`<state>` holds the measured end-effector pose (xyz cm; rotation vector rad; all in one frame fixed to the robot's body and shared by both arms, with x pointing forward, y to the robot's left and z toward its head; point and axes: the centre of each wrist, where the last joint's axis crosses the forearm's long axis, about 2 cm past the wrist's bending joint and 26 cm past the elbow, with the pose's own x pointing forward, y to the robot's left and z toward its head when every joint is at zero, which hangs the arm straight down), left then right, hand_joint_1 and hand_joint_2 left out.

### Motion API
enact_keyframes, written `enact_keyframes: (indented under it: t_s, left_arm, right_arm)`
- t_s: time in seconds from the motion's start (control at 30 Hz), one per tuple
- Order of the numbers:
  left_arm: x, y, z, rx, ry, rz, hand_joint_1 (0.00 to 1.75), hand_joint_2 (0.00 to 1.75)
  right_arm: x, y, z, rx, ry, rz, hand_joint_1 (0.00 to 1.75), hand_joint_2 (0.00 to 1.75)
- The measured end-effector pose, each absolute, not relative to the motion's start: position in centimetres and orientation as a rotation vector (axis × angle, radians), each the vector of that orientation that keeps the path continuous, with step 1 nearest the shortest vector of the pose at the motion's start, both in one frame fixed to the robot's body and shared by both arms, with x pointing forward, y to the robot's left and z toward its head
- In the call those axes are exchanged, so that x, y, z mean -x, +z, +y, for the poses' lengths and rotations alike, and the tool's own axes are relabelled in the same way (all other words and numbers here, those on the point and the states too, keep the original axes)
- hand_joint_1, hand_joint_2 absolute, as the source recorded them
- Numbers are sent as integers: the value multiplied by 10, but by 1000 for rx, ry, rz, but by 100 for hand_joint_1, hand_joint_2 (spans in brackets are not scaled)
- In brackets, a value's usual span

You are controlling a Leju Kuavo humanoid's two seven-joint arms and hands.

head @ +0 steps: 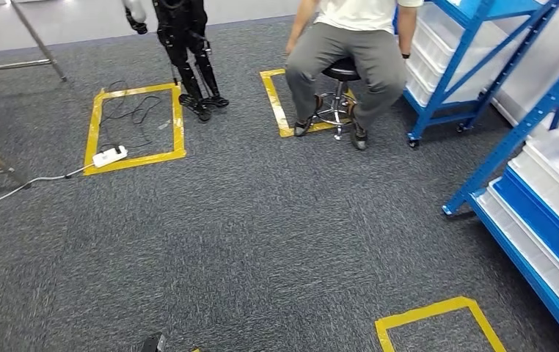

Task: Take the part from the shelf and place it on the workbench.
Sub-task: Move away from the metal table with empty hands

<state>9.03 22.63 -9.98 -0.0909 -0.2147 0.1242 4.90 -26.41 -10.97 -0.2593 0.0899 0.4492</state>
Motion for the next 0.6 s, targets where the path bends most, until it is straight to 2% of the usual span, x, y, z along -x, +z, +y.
enact_keyframes:
  t_s: [0.33, 0.6]
  left_arm:
    - [-87, -102, 237, 51, 66, -206, 0, 0]
    - [-84, -103, 245, 39, 64, -215, 0, 0]
  right_arm:
    - [-48, -111, -282, 237, 266, 62, 0, 175]
    - [-47, -111, -295, 233, 276, 53, 0, 175]
